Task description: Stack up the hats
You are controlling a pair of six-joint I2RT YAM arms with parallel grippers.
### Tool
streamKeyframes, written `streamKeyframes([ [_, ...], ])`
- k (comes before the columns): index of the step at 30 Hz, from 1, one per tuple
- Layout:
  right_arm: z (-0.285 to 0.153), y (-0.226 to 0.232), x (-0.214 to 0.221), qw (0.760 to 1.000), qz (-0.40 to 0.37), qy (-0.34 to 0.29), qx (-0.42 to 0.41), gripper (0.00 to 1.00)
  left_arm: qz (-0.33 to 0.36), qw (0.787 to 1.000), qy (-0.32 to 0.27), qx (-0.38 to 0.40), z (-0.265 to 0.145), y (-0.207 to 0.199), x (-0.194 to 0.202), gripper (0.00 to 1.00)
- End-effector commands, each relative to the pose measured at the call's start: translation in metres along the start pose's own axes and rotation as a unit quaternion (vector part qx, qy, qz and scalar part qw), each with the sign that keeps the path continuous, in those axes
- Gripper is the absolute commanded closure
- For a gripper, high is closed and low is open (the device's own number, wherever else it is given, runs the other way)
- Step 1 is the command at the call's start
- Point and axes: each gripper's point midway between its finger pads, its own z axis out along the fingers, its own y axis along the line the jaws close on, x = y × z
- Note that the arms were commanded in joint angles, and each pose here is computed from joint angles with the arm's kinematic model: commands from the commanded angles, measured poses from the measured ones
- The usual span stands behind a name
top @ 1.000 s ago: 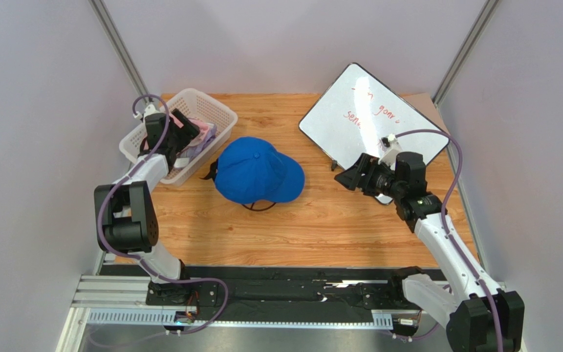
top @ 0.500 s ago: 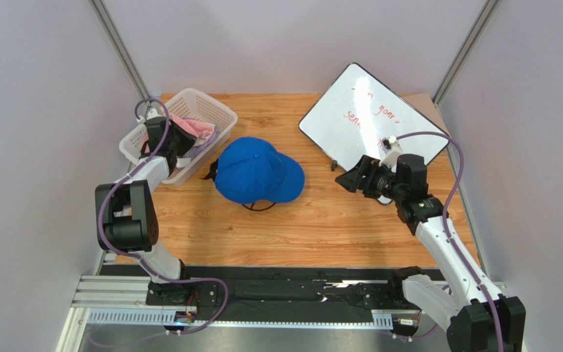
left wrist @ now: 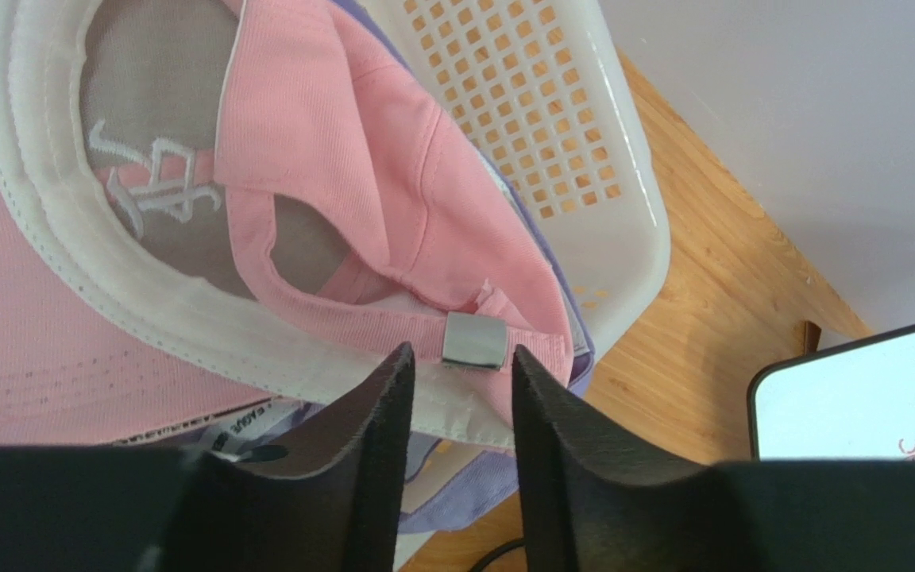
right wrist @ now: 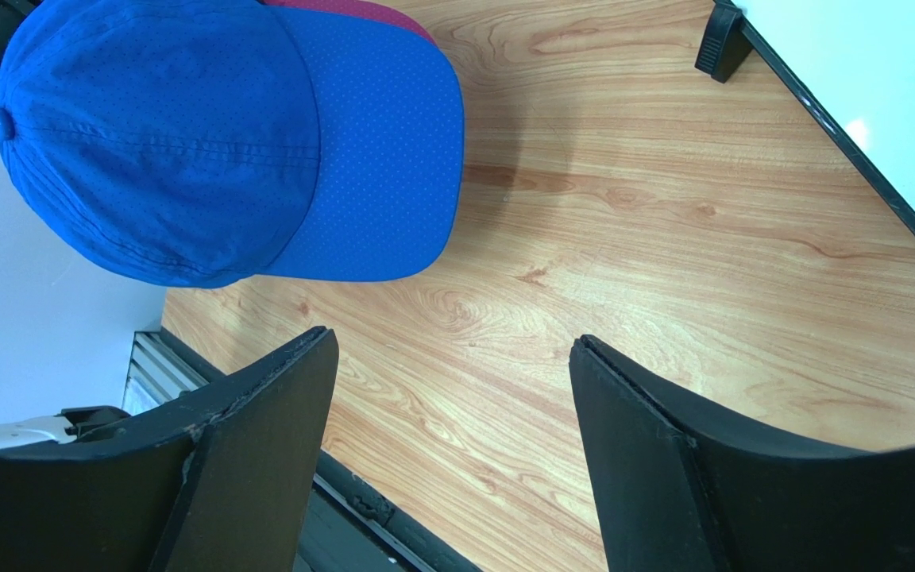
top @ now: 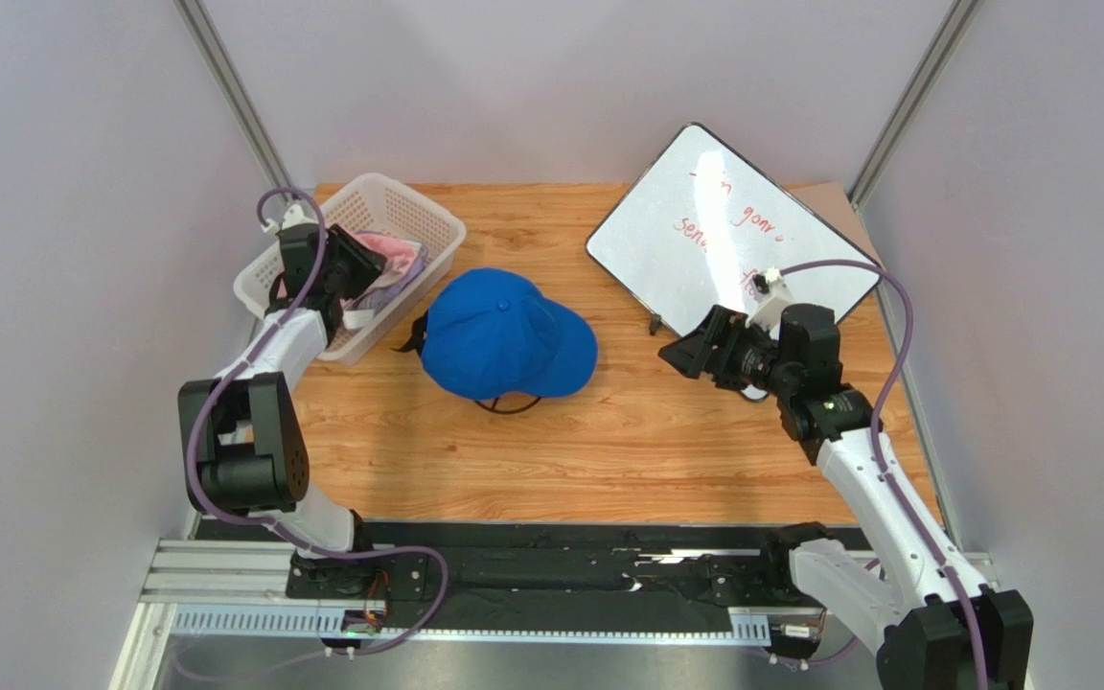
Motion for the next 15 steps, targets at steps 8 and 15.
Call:
streamKeyframes([
  [8,-0.004,0.005,-0.002,1.000,-0.012,-0.011,-0.011,0.23,-0.050,0.998,0.011,0.038,-0.011,-0.012,0.013,0.43],
  [15,-0.009,0.005,-0.002,1.000,-0.016,-0.016,-0.006,0.23,-0.072,0.996,-0.007,0.060,-0.002,-0.022,0.004,0.41],
])
